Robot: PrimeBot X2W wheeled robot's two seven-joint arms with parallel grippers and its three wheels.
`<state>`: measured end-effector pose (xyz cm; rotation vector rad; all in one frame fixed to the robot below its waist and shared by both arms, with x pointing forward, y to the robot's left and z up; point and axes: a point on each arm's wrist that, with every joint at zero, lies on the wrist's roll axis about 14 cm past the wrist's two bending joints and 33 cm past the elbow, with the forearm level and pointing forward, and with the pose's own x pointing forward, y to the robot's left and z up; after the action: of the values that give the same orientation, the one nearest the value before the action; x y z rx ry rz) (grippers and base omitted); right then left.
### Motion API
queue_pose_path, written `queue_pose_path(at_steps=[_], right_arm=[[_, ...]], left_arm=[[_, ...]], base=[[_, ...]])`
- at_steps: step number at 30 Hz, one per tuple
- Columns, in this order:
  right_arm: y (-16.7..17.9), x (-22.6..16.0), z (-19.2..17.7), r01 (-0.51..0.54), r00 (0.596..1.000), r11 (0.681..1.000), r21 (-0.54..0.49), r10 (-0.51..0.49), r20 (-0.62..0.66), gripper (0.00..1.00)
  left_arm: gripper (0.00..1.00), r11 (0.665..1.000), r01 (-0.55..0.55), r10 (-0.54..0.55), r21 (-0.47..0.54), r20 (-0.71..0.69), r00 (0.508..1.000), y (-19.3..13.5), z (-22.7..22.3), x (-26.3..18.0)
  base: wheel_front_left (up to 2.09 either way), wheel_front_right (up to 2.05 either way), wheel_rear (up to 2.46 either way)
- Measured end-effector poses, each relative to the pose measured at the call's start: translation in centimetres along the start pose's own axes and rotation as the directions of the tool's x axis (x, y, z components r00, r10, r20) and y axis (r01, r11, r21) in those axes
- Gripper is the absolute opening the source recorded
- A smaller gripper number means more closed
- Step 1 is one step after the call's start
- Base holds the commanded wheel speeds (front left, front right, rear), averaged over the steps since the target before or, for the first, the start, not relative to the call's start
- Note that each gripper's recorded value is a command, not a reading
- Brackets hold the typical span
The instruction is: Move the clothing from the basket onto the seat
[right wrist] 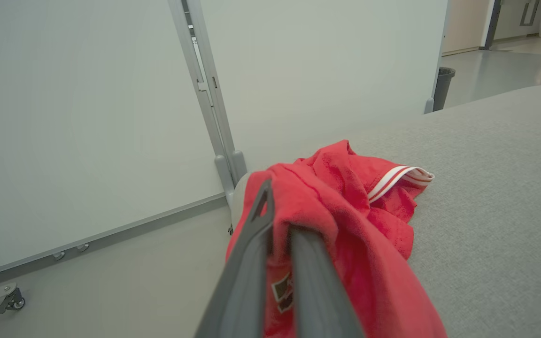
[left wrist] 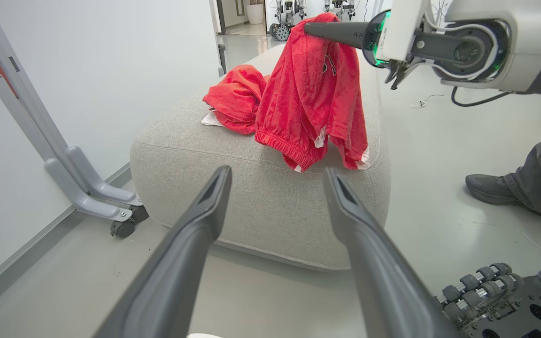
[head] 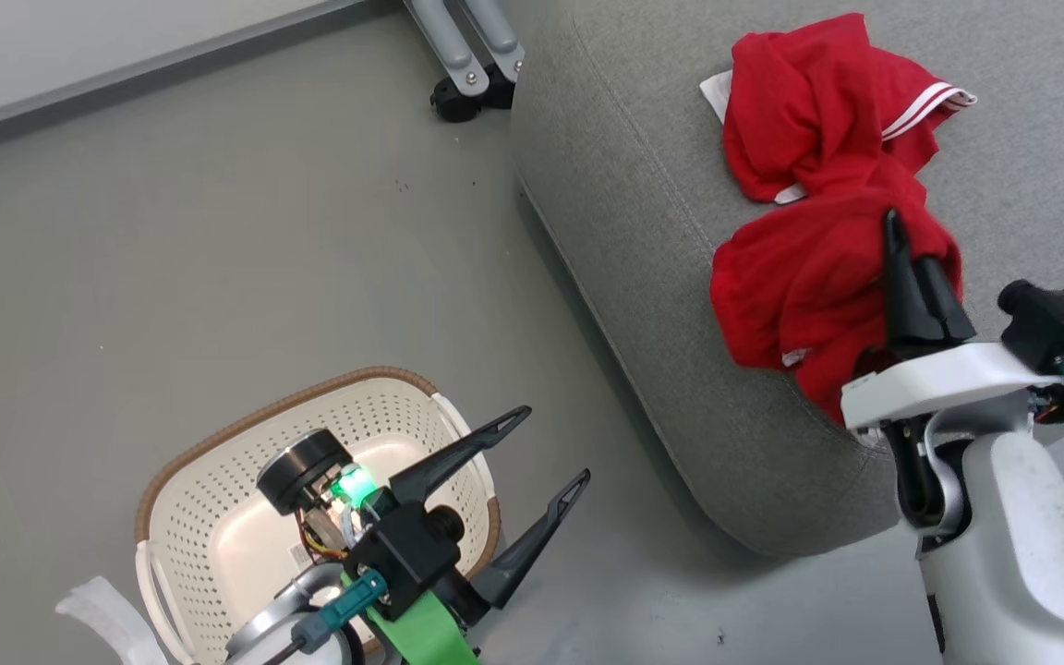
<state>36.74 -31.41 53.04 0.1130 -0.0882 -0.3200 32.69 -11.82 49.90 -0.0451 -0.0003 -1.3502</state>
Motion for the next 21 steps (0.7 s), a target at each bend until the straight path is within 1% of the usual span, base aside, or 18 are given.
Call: queue_pose_path(at_steps=[3,8,12,15,17,21], right_arm=[[-0.8,2.0,1.8,0.025,0.998,1.0,-0.013,-0.024,0.06,0.0],[-1.6,6.2,5.9,0.059,0.983,0.997,-0.053,-0.049,0.179,0.0],[-2.5,9.5,8.1,0.088,0.973,0.993,-0.076,-0.069,0.22,0.0],[-3.2,11.9,8.6,0.111,0.971,0.99,-0.087,-0.089,0.224,0.0],[-4.0,13.4,8.1,0.133,0.972,0.988,-0.075,-0.115,0.206,0.0],[-5.3,16.4,5.0,0.166,0.98,0.983,-0.074,-0.156,0.124,0.0]], left_arm=[[1.0,1.0,0.0,-0.001,0.007,0.017,1.0,1.0,0.2,0.2],[1.0,1.0,-0.022,0.021,0.015,0.031,0.999,3.7,-0.1,0.2],[1.0,0.999,-0.038,0.037,0.025,0.044,0.998,5.9,-0.6,0.2],[1.0,0.998,-0.046,0.045,0.031,0.049,0.998,7.3,-1.3,0.2],[1.0,0.998,-0.051,0.049,0.031,0.054,0.997,8.2,-1.7,0.2],[1.0,0.998,-0.057,0.055,0.027,0.052,0.997,9.9,-3.3,0.2]], base=[[0.0,0.0,0.0],[0.0,0.0,0.0],[0.0,0.0,0.0],[0.0,0.0,0.0],[0.0,0.0,0.0],[0.0,0.0,0.0]])
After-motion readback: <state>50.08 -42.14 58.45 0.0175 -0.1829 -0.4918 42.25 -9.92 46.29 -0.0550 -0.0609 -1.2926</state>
